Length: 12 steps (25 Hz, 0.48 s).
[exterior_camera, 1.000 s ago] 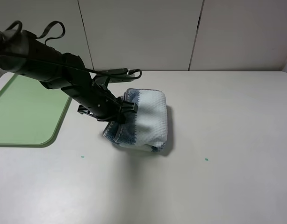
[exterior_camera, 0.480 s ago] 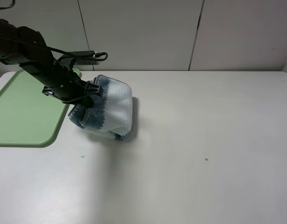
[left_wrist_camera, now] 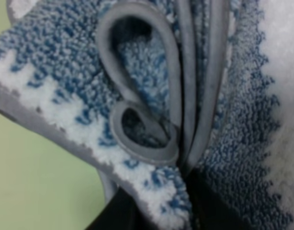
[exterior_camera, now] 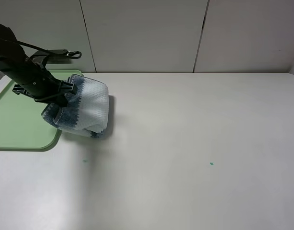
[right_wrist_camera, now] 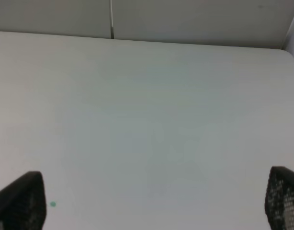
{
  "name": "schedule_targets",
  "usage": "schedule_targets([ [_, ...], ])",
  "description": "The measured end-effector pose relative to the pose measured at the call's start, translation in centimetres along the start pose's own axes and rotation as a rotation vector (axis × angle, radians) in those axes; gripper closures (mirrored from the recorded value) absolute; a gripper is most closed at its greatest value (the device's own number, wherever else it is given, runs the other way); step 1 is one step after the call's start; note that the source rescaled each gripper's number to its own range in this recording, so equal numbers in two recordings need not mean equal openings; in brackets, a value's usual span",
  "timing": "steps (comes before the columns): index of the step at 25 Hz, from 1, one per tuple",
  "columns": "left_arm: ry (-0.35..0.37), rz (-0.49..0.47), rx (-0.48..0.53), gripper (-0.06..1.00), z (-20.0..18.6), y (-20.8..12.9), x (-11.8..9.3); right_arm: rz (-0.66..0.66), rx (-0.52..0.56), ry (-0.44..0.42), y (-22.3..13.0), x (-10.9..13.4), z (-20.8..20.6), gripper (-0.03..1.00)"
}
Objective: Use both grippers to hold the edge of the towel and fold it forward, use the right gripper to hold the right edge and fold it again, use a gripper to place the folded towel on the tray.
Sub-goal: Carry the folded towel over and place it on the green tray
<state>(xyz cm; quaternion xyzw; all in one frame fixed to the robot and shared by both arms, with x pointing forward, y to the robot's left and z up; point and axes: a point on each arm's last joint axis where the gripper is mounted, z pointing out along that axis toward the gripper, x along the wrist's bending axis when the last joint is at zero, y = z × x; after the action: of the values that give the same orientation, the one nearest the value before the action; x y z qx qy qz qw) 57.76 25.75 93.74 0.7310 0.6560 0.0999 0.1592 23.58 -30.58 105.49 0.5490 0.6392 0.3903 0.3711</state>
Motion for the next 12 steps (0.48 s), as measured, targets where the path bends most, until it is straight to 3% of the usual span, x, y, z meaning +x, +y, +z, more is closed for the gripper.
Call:
schedule_targets([
  [12,0.130,-0.028,0.001,0.80,-0.6,-0.3,6.2,0.000,0.000,0.000,0.0,0.0,0.0,-0.03],
])
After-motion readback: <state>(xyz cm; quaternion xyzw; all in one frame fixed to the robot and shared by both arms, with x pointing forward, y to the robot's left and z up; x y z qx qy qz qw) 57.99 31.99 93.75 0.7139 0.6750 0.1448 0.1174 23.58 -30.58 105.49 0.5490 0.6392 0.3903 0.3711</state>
